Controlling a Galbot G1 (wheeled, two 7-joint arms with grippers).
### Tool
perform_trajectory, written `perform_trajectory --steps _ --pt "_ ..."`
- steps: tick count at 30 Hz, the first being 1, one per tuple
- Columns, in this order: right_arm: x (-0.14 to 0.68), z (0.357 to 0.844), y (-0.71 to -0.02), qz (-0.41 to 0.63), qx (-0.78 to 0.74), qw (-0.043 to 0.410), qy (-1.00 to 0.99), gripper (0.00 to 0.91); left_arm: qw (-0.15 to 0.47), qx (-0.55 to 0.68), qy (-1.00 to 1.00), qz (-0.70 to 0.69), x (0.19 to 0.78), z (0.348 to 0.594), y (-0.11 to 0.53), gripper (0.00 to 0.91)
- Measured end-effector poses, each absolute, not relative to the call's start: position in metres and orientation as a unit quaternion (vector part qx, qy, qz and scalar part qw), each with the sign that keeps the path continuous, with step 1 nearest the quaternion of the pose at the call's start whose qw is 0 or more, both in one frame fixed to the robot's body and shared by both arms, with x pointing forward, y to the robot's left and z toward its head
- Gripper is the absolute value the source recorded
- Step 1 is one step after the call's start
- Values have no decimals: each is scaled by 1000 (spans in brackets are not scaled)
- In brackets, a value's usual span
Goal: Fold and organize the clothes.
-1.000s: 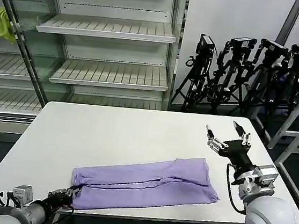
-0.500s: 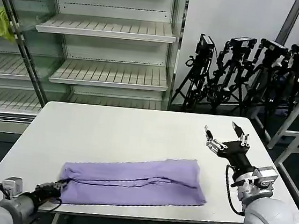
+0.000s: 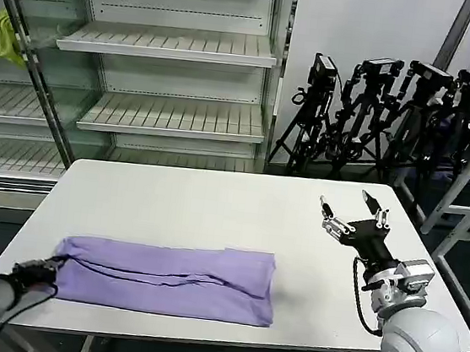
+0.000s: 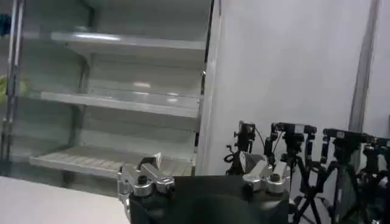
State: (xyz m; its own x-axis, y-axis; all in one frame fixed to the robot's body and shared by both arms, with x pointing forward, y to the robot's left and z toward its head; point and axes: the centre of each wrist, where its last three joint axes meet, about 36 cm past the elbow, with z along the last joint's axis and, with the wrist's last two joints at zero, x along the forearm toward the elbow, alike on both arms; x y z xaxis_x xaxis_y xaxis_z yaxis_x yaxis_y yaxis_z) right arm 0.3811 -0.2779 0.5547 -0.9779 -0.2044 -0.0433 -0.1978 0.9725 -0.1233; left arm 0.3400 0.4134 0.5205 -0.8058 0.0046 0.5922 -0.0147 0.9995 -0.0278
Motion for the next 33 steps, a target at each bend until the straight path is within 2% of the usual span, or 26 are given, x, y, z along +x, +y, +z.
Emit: perform_trajectory --steps 9,15,24,33 --pt "386 554 -281 -65 -99 26 993 907 282 -26 -959 25 337 549 395 50" --pt "394 553 -287 -75 -93 23 993 907 271 -83 -958 50 331 558 367 50" --pt "414 560 -306 -110 -73 28 991 907 265 -165 -946 90 329 560 327 50" --pt "426 576 -329 -144 -44 34 988 907 250 -228 -933 126 345 551 289 50"
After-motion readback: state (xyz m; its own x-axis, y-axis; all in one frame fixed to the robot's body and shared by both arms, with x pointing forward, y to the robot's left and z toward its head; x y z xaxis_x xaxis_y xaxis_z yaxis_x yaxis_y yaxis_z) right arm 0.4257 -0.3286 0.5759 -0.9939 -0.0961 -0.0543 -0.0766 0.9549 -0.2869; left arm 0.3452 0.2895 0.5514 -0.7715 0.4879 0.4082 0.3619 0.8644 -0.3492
